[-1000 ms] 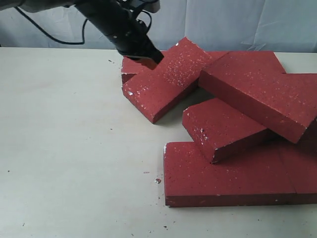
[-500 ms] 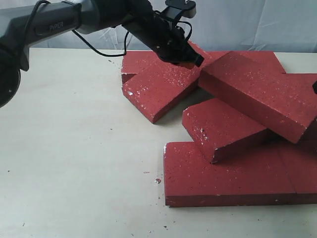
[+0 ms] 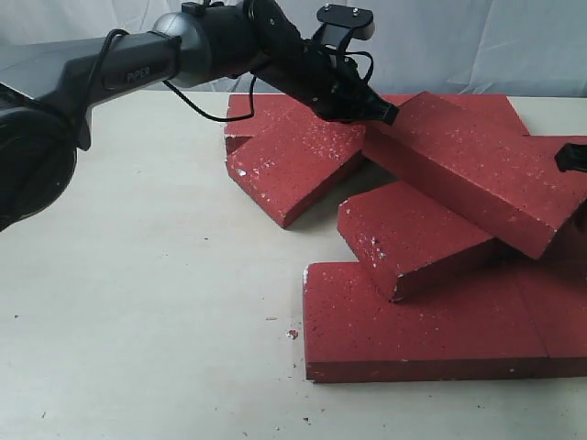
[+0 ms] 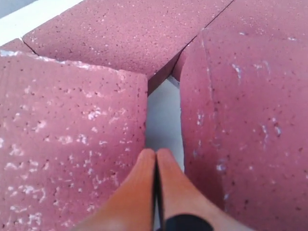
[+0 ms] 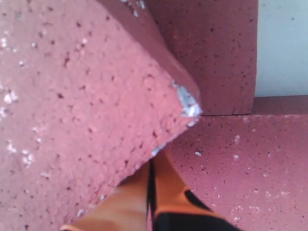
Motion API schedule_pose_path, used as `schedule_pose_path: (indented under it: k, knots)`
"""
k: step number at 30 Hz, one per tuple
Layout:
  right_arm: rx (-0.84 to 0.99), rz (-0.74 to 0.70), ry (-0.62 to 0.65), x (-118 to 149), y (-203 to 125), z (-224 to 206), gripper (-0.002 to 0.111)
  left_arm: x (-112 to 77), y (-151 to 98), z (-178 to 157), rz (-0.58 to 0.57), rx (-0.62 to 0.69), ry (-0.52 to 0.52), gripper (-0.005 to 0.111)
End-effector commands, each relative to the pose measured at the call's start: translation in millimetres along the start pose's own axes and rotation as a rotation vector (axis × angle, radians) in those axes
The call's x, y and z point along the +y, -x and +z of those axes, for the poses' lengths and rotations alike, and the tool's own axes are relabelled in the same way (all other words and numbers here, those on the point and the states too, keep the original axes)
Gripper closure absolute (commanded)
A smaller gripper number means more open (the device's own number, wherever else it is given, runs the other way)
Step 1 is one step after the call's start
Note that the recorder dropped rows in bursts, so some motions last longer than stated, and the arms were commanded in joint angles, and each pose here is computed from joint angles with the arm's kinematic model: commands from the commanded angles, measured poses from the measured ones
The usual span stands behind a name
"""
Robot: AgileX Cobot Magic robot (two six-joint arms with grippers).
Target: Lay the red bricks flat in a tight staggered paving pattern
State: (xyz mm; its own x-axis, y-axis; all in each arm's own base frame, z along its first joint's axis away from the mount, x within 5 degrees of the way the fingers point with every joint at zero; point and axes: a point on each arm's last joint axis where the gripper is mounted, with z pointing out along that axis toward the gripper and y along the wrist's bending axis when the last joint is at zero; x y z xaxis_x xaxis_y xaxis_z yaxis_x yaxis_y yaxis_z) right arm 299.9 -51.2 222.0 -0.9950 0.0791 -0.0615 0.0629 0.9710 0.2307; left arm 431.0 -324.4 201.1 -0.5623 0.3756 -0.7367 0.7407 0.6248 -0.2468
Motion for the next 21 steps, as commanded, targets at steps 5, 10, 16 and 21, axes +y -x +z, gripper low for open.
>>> schedule_pose_path:
  k: [5, 10, 16, 21]
  knots:
    - [-0.04, -0.029, 0.046, 5, 3, 0, 0.109, -18.3, 6, -4, 0.055, 0.02, -0.08, 0.107]
    - [-0.151, -0.077, 0.114, 18, 9, -25, 0.109, -34.8, 35, -47, 0.142, -0.028, -0.077, 0.107]
    - [-0.211, -0.143, 0.192, 46, 19, -54, 0.109, -40.7, 43, -91, 0.201, 0.066, -0.021, 0.107]
    - [-0.254, -0.264, 0.214, 89, 25, -55, 0.109, -26.5, 33, -121, 0.15, 0.114, 0.007, 0.107]
